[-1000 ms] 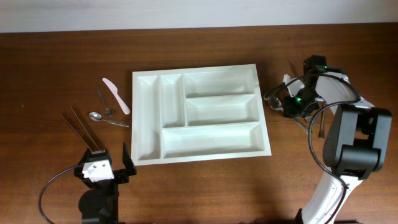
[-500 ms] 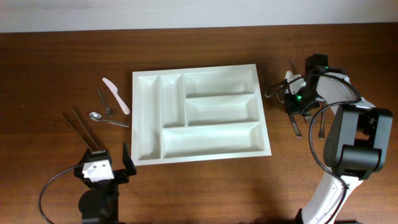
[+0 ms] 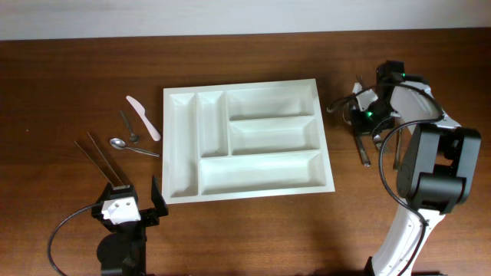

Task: Pack container
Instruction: 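Lower the right gripper and grasp the steel spoon by its handle, then carry the spoon over the tray and release it in the top compartment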

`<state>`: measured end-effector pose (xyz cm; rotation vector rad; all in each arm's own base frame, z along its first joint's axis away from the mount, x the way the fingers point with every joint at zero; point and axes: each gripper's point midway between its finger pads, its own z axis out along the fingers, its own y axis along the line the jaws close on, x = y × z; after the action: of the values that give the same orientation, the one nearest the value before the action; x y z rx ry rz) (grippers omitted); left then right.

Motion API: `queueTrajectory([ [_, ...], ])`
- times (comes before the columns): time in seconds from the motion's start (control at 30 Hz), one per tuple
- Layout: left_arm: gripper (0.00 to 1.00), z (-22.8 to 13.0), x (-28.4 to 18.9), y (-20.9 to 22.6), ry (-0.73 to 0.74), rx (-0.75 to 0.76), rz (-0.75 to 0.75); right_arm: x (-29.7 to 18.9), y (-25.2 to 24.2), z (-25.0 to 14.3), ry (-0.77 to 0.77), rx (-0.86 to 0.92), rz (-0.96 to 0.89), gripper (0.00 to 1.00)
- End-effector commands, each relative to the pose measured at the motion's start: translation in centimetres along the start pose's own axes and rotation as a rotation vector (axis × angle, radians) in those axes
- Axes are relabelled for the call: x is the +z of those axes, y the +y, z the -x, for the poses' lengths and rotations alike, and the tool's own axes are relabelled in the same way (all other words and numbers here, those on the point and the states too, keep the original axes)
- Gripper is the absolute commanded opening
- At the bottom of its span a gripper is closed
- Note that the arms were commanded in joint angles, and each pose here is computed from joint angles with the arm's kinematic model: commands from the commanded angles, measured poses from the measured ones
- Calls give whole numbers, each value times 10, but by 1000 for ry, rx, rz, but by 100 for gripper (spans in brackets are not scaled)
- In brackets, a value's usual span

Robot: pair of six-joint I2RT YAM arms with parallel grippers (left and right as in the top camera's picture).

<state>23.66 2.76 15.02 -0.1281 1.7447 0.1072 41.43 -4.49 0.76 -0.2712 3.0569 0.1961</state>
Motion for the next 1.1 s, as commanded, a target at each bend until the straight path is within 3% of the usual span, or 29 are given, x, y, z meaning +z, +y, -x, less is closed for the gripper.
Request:
queueTrajectory([
  [0.0,99,0,0,-1,-6,13,-6,-23,-1,25,-67,-2,-5,4],
  [0.23,99,0,0,-1,-6,14,-6,-60,-2,51,-142,-22,-21,4],
  [0.4,99,0,0,-1,-6,13,-6,-80,22,73,-209,-162,9,4],
  [0.7,99,0,0,-1,-6,13,-6,-88,118,106,-280,-759,-18,4],
  [0.9,99,0,0,-1,-6,14,-6,-81,191,109,-304,-1379,-66,4],
  [1.07,99,0,0,-1,-6,13,-6,-81,223,132,-407,-1509,-131,4],
])
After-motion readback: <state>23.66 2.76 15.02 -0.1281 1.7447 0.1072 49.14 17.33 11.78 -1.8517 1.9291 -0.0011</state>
